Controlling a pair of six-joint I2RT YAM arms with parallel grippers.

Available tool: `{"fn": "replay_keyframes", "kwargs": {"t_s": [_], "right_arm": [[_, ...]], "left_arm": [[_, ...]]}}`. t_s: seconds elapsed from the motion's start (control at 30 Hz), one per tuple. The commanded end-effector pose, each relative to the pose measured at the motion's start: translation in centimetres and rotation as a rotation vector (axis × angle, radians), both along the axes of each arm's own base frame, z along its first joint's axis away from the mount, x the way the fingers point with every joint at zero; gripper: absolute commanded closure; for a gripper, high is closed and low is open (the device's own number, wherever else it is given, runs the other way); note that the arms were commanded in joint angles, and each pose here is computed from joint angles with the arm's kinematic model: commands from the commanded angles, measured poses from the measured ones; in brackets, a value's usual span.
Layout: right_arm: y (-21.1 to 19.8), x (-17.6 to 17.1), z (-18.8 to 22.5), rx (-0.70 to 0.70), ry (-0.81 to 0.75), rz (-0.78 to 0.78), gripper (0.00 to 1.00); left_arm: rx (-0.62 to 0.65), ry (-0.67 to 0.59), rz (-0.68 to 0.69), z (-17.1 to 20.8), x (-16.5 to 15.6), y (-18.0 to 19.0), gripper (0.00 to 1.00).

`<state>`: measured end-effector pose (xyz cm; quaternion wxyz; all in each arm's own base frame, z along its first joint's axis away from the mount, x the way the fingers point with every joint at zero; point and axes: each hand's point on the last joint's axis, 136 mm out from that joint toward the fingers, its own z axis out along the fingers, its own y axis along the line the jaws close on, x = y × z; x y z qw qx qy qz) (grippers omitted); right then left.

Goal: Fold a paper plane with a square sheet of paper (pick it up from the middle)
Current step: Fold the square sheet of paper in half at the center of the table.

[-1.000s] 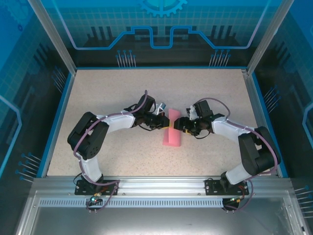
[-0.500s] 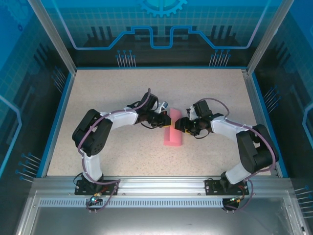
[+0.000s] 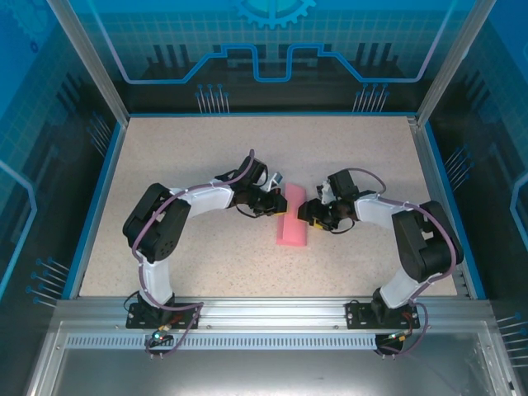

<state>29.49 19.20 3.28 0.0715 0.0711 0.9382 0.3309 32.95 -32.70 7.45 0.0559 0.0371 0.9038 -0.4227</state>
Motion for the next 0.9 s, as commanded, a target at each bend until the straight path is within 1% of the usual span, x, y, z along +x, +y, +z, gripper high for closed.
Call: {"fn": "replay_keyframes", "kwargs": {"t_s": [0.0,0.07,0.23,0.27,0.3,0.33,0.4,0.43,0.53,0.63,0.77,0.87], "right_arm": [[0.7,0.5,0.2,0.034,-0.009,0.031,0.42],[0.5,0.5,-0.2,0.023,0.000,0.027,0.43],[0.3,0.4,-0.9,0.002,0.017,0.018,0.44],[0.3,0.4,-0.9,-0.005,0.017,0.016,0.44],[0.2,0.4,-1.0,-0.016,0.020,0.013,0.44],[0.1,0.4,-1.1,-0.029,0.025,0.011,0.44],[0.4,0.3,-0.9,-0.041,0.018,0.030,0.44],[0.5,0.3,-0.9,-0.056,0.018,0.038,0.43],[0.6,0.2,-1.1,-0.117,0.032,0.052,0.43],[-0.5,0.1,-1.7,-0.241,0.078,0.035,0.42],[-0.4,0.3,-1.8,-0.243,0.089,0.006,0.41],[-0.1,0.4,-1.5,-0.237,0.080,0.029,0.40]], "left_arm": [[0.023,0.013,0.014,-0.6,0.5,0.3,0.92],[0.032,0.016,0.022,-0.7,0.6,0.4,0.87],[0.056,0.004,0.048,-0.1,0.6,1.0,0.69],[0.065,-0.005,0.057,0.2,0.6,1.3,0.63],[0.085,-0.013,0.072,0.4,0.7,1.7,0.54],[0.108,-0.022,0.090,0.6,0.7,2.2,0.51],[0.146,-0.037,0.123,1.0,0.6,3.1,0.50],[0.167,-0.045,0.147,1.2,0.6,3.7,0.47],[0.197,-0.068,0.204,1.9,0.4,5.0,0.46],[0.213,-0.089,0.257,2.6,0.1,6.1,0.45],[0.207,-0.106,0.294,3.5,-0.3,6.9,0.42],[0.201,-0.107,0.292,3.7,-0.5,6.9,0.42]]}}
